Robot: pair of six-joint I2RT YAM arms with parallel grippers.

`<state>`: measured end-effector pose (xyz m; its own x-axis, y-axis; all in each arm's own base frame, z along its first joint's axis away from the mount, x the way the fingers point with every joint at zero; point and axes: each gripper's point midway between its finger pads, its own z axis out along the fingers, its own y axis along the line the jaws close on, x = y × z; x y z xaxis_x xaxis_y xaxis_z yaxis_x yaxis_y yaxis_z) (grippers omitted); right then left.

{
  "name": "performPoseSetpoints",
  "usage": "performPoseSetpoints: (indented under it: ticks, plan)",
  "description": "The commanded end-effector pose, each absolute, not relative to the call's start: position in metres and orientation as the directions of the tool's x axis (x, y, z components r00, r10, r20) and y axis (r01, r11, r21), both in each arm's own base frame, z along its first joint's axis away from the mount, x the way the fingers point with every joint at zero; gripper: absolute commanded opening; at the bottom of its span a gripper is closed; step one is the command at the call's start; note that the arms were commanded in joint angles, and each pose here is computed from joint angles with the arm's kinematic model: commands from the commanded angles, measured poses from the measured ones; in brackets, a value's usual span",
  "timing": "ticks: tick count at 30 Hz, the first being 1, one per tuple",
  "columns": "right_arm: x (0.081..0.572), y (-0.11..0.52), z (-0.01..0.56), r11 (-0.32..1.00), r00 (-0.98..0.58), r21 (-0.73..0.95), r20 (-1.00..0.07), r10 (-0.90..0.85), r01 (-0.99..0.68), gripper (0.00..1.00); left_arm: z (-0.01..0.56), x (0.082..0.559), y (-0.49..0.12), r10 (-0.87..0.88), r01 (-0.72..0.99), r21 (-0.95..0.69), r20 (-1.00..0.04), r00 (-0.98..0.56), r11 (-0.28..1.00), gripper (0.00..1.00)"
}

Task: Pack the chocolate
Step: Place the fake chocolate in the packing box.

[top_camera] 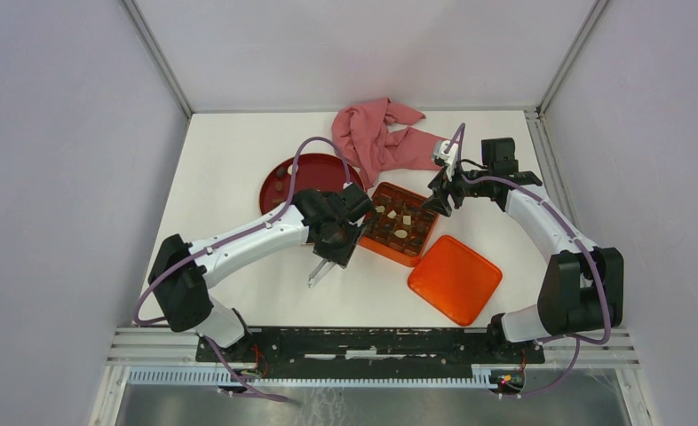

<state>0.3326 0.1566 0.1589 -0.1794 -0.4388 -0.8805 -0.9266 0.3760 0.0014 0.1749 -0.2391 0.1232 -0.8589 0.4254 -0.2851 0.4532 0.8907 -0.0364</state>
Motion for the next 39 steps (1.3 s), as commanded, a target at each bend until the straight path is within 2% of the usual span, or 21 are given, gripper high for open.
performPoseSetpoints:
  ticks: [1,19,29,33,39]
  plan:
    - [0.334,0.159,0.162,0.358,-0.152,-0.018,-0.884,-0.442,-0.934,0.67,0.139,0.182,-0.25,0.393,0.436,-0.062,-0.336,-0.856,0.898,0.44]
    - [0.334,0.159,0.161,0.355,-0.152,-0.018,-0.883,-0.444,-0.935,0.67,0.141,0.183,-0.247,0.396,0.438,-0.048,-0.344,-0.851,0.898,0.49]
    - [0.334,0.159,0.162,0.355,-0.151,-0.018,-0.884,-0.443,-0.935,0.67,0.188,0.201,-0.247,0.296,0.407,-0.136,-0.489,-0.821,0.903,0.45]
    - [0.334,0.159,0.163,0.353,-0.145,-0.023,-0.884,-0.444,-0.935,0.67,0.203,0.218,-0.222,0.227,0.373,-0.194,-0.52,-0.823,0.907,0.45]
    - [0.334,0.159,0.164,0.354,-0.145,-0.024,-0.884,-0.444,-0.935,0.67,0.184,0.254,-0.144,0.121,0.233,-0.172,-0.494,-0.861,0.957,0.45]
